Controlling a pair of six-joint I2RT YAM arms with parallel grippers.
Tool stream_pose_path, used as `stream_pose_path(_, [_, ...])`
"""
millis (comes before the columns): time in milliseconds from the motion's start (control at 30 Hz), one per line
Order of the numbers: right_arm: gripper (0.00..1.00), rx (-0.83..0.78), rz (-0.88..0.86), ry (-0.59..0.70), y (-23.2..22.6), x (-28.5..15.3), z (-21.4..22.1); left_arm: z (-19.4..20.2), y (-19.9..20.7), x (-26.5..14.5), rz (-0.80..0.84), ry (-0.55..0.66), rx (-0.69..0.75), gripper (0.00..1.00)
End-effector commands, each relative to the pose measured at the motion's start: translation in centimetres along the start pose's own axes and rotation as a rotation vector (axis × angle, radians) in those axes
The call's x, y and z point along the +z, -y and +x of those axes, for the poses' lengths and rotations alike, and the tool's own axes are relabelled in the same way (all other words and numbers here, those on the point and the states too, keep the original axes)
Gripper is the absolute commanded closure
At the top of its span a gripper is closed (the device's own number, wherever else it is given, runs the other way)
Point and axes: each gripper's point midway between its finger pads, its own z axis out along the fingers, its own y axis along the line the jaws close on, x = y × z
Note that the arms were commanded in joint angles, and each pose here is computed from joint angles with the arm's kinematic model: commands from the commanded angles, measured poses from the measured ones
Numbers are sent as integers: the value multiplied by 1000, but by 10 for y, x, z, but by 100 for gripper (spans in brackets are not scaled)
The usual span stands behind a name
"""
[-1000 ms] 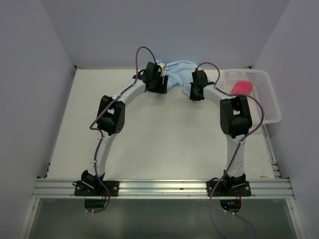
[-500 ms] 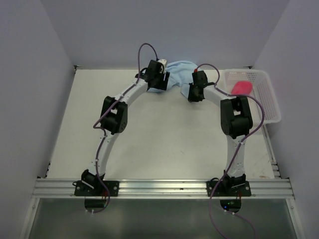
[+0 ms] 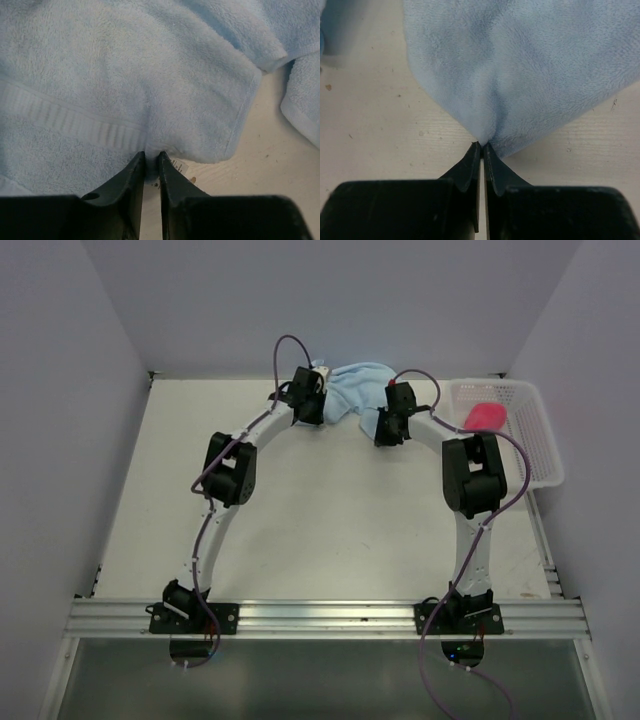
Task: Roll the towels
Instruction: Move the towel to the center of the board
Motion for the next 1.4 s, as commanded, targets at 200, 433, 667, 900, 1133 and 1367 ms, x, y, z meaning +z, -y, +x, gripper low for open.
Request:
stream_pose_path(200, [100, -10, -37, 38, -12, -49, -13, 3, -23, -10, -62, -18, -52, 100])
stream_pose_path(433, [100, -69, -23, 59, -14, -93, -13, -23, -28, -100, -113, 66, -89, 100])
stream_pose_path(667, [100, -162, -12, 62, -14, -154, 15, -28, -53, -217, -228, 178, -129, 100])
stream_pose_path(900, [100, -199, 28, -11, 24, -187, 93, 23, -88, -302, -374, 231, -192, 100])
stream_pose_path(1133, [44, -167, 30, -101, 46, -204, 151, 77, -105, -335, -433, 223, -209, 100])
stream_pose_path(1367, [50, -92, -1, 4, 36, -216, 133, 87, -98, -341, -383, 238, -173, 100])
